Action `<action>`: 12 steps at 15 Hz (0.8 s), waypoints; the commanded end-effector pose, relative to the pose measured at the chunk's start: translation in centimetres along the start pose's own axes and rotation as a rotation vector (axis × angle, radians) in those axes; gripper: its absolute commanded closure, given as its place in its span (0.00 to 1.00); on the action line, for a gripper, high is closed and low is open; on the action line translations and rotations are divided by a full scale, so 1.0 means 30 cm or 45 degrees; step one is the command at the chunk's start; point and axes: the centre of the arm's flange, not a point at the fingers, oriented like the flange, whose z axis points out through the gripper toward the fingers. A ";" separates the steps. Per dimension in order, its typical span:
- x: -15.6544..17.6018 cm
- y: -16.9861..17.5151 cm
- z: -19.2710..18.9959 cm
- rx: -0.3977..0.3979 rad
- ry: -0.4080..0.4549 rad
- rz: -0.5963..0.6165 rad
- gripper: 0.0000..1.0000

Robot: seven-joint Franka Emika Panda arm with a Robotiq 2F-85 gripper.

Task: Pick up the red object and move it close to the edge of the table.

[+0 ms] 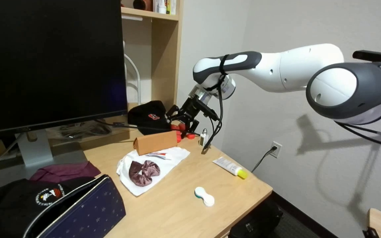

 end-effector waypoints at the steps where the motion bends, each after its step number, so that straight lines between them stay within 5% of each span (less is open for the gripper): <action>1: 0.065 0.048 0.001 0.183 -0.019 0.045 0.00; 3: 0.066 0.068 -0.004 0.245 -0.015 0.073 0.08; 4: 0.068 0.074 -0.007 0.272 -0.014 0.078 0.26; 12: 0.069 0.083 0.002 0.352 -0.027 0.104 0.79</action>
